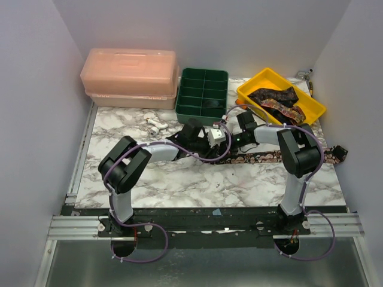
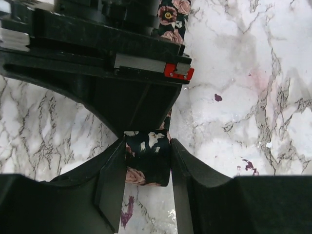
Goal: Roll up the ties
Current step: Roll the tie at the center of the board.
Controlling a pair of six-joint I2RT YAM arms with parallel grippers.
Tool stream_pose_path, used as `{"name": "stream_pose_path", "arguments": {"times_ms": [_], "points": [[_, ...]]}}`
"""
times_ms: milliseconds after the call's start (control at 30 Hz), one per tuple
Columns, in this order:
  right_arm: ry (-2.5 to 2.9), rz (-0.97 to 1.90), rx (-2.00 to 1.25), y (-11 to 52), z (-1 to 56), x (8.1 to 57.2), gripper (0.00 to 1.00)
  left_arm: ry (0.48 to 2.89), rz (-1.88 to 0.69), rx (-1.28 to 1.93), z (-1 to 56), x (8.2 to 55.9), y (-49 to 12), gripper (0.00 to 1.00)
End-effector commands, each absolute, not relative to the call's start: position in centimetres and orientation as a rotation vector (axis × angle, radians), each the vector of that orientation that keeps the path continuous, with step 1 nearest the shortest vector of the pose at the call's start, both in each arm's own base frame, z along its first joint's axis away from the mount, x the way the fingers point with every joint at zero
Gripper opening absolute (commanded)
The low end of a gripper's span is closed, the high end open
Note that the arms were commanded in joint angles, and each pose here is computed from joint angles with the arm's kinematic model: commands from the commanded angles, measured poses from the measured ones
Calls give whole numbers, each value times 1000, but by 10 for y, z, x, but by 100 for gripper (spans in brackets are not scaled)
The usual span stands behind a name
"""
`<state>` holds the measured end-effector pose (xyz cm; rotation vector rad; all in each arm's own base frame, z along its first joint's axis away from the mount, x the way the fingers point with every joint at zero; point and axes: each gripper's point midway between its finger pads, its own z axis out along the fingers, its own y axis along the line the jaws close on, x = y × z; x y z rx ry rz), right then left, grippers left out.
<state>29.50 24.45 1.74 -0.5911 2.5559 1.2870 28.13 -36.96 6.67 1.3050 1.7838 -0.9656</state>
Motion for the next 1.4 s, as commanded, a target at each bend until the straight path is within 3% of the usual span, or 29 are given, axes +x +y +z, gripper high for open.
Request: {"name": "stream_pose_path", "arguments": {"times_ms": [0,400,667,967,1367], "points": [[2630,1186,-575,235,-9,288,1,1915,-943,1358,24,270,-362,39],[2570,1247,-617,240,12,287,5,2015,-781,1456,-14,264,-331,38],[2603,1250,-494,218,46,310,27,2079,-704,1508,-21,264,-318,33],[2517,1432,-475,224,80,291,55,2101,-775,1541,-14,257,-324,35],[2586,1424,-486,246,43,290,48,2101,-804,1549,-9,255,-326,37]]}}
